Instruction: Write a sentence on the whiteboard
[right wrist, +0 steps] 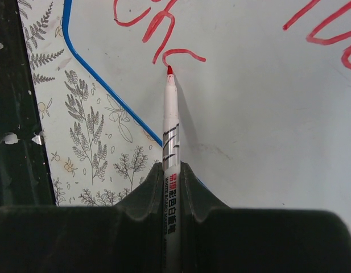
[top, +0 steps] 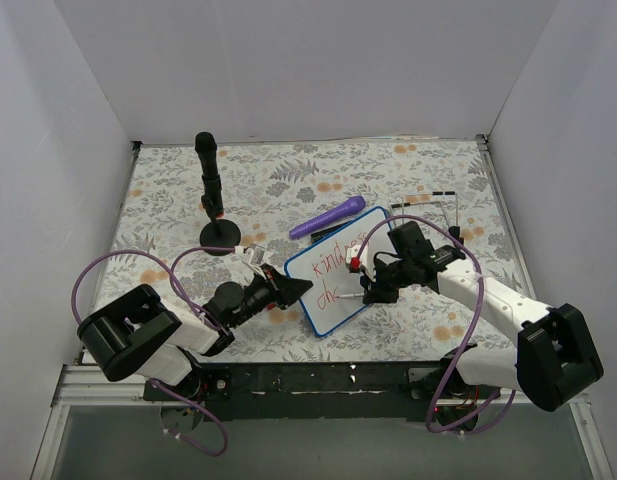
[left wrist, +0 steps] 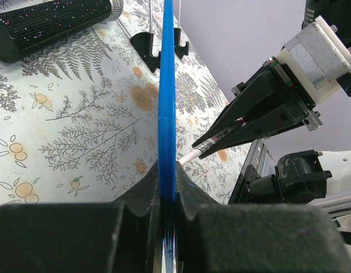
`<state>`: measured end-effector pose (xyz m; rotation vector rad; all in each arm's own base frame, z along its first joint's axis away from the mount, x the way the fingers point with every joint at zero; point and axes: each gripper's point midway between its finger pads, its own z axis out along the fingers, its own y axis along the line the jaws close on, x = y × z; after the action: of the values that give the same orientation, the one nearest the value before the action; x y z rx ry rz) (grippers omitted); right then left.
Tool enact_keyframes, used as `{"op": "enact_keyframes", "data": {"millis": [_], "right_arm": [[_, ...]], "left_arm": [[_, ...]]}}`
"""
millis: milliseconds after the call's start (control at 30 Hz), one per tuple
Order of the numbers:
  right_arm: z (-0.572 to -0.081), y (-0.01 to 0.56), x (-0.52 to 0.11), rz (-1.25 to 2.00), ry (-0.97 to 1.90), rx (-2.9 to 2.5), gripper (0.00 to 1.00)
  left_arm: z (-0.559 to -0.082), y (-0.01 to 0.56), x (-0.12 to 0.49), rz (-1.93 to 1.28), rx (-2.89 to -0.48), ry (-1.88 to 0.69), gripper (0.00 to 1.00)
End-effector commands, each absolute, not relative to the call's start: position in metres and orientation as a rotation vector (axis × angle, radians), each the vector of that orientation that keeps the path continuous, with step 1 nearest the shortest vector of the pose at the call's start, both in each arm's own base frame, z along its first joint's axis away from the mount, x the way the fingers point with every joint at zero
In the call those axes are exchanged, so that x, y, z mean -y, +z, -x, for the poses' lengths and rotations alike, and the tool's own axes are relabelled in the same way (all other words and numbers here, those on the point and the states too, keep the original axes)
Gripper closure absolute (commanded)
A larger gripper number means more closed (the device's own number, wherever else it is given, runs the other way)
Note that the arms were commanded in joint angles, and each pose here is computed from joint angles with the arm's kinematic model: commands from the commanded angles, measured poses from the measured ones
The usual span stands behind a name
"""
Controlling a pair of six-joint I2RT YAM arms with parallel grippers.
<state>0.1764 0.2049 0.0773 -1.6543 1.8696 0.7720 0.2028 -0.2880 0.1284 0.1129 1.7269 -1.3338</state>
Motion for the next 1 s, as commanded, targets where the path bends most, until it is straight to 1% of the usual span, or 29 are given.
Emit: {"op": "enact_keyframes", "data": {"millis": [0,333,667,967], "right_arm": [[-0.203,0.100,-0.207,1.604,0.667,-1.832,0.99],[-0.218,0.111,-0.212,1.566,0.644,-1.821,0.99],[-0.195,0.086,-0.197,1.644,0.666,-1.872,0.99],[-0.190,0.077,-0.186,1.671,0.630,-1.905,0.99]], "left_arm": [[-0.199,0.143,0.290,-0.150,-1.666,-1.361,1.00],[-0.199,0.143,0.291,-0.157,-1.667,-1.361,1.00],[-0.200,0.142,0.290,-0.151,-1.669,-1.353,1.00],[-0.200,0.143,0.290,-0.151,-1.667,-1.354,1.00]]}}
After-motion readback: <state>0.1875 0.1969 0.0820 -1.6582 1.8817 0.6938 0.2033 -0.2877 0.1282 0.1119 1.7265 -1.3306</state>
